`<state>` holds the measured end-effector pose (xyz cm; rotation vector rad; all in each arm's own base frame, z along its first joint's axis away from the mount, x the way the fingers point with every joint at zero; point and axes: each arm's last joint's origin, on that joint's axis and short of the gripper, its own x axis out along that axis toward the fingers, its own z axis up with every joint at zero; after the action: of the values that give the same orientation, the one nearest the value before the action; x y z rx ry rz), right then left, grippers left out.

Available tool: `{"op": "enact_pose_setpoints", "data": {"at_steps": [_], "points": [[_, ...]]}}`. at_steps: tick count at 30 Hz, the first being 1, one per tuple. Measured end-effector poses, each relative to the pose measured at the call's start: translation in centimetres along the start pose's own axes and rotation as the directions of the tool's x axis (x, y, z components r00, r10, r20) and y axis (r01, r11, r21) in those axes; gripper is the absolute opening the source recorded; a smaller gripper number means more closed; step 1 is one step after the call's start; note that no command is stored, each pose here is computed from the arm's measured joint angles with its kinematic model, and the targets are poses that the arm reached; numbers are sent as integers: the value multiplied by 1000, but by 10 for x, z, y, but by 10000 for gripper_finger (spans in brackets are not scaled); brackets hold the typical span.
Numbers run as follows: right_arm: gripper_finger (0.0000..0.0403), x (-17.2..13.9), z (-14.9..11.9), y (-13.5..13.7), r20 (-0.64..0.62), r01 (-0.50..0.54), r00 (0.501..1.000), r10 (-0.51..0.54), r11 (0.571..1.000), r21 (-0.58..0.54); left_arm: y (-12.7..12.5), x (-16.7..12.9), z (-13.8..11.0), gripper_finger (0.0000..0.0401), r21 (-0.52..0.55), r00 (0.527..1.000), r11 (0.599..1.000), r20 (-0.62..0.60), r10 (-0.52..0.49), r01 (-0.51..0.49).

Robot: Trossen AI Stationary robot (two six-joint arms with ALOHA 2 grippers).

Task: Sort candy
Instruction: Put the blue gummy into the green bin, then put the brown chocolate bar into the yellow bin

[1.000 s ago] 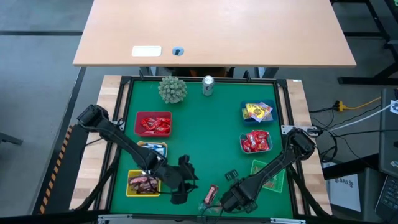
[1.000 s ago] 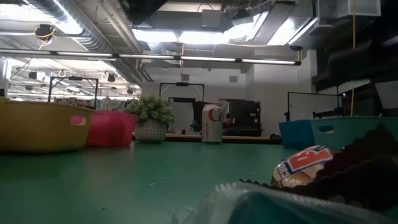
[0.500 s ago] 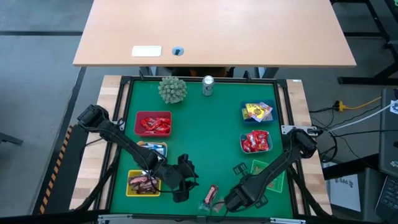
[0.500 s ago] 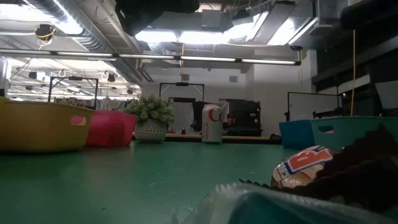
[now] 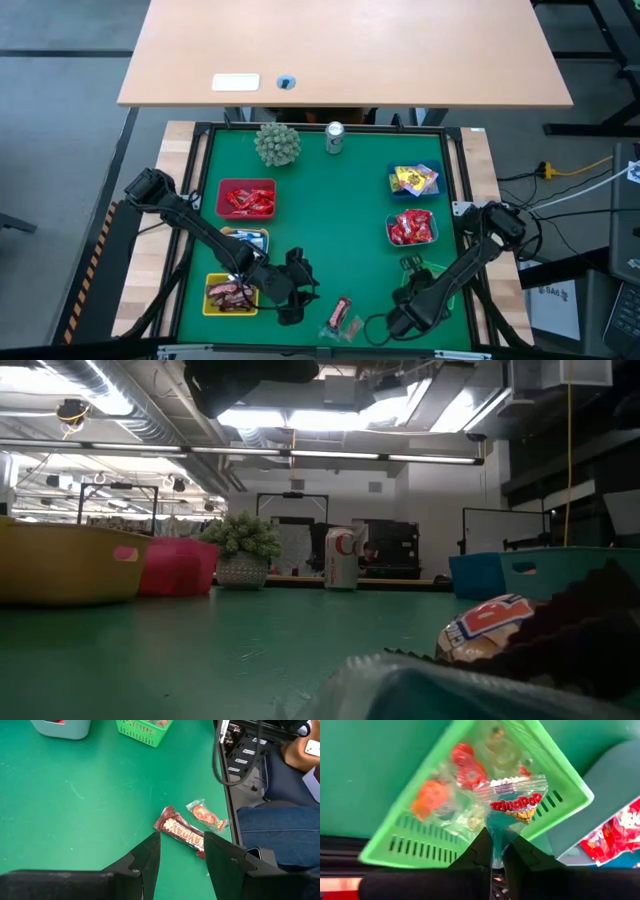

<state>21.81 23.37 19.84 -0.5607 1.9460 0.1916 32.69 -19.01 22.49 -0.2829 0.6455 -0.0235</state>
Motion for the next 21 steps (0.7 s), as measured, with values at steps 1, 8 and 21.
{"op": "enact_pose_setpoints", "data": {"at_steps": [1,8,21], "points": [[26,2,0,0,-8,8,1000,-8,1000,8,0,0,0,137,0,1000,1000,1,0,0],[50,12,-3,-2,-56,25,998,-24,999,23,0,0,0,137,-1,1000,1000,1,0,0],[203,10,-3,-6,-76,8,997,-6,999,34,0,0,0,137,-1,1000,1000,1,0,0]]}}
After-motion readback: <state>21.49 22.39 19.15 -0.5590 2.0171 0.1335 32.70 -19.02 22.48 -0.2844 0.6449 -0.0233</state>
